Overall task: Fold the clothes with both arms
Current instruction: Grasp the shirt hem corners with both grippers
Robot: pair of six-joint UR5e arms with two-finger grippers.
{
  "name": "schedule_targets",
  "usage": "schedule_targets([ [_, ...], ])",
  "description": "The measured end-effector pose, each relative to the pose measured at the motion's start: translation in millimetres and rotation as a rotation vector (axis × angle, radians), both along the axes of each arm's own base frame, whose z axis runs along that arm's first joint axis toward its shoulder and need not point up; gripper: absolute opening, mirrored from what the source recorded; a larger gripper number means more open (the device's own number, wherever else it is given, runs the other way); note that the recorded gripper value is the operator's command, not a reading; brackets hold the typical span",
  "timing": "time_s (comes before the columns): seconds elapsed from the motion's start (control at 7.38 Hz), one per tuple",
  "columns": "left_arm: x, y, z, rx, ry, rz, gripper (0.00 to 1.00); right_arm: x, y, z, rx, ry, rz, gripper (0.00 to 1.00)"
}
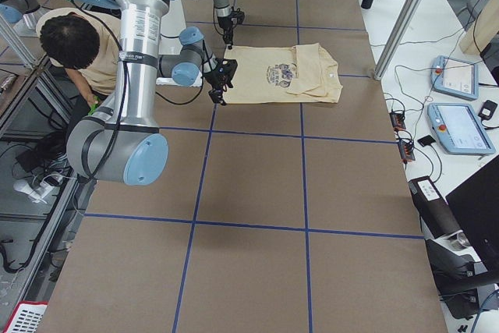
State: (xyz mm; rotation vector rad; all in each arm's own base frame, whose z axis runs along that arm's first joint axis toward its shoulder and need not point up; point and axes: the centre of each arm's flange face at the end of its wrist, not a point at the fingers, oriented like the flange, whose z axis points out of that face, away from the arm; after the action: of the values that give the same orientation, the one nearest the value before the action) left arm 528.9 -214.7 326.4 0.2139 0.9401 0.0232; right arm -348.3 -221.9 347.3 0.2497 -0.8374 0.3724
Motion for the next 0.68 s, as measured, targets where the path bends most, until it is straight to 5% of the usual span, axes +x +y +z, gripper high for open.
schedule_targets([
  [0.41, -1, 4, -3, -0.002, -0.016, 0.005, 0.0, -1, 1, 0, 0.0, 0.001, -0.002, 1.0],
  [0.68, -26, 9, -35, -0.002, -0.019, 0.016, 0.0, -12, 4, 3, -0.005, -0.001, -0.001, 0.88],
])
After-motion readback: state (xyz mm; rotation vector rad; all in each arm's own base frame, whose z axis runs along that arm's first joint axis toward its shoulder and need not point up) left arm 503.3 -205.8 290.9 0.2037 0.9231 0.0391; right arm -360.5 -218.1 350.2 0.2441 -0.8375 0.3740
